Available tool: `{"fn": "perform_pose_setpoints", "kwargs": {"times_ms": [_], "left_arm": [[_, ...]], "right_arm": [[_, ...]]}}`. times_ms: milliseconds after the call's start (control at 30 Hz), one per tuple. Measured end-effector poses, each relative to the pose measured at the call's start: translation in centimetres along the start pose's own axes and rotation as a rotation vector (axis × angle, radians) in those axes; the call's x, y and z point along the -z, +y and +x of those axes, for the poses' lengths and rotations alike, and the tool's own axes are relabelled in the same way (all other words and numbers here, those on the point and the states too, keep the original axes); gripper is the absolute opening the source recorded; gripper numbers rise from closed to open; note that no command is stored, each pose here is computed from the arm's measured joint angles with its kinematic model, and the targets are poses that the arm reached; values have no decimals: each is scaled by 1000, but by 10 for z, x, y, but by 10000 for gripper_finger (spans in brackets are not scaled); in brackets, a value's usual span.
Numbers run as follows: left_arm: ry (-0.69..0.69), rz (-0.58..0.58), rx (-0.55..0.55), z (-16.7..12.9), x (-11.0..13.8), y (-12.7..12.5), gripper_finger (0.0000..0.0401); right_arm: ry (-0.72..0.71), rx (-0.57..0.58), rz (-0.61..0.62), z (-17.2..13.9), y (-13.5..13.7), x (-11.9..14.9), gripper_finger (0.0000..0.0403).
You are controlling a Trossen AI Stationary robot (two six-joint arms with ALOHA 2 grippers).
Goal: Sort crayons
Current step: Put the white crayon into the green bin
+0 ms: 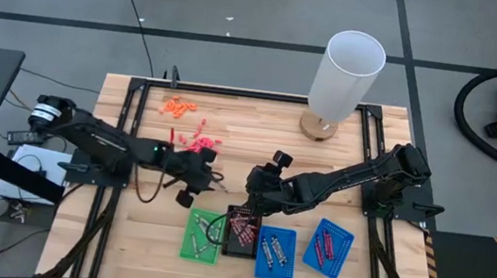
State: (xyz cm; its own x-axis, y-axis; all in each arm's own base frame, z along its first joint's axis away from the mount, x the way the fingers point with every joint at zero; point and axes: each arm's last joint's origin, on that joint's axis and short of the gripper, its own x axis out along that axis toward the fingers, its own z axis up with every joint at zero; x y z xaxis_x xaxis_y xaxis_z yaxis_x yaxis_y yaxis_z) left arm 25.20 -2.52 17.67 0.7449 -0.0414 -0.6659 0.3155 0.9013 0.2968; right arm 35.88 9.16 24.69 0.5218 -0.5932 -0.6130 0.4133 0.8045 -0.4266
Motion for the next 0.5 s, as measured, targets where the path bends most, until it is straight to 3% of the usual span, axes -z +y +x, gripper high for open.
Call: {"fn": "perform_pose_setpoints", "kwargs": {"times_ms": [500], "left_arm": [[94, -17, 34, 36, 27, 16, 126]], "right_arm": [[-4, -1, 1, 0, 0, 0, 124]]}}
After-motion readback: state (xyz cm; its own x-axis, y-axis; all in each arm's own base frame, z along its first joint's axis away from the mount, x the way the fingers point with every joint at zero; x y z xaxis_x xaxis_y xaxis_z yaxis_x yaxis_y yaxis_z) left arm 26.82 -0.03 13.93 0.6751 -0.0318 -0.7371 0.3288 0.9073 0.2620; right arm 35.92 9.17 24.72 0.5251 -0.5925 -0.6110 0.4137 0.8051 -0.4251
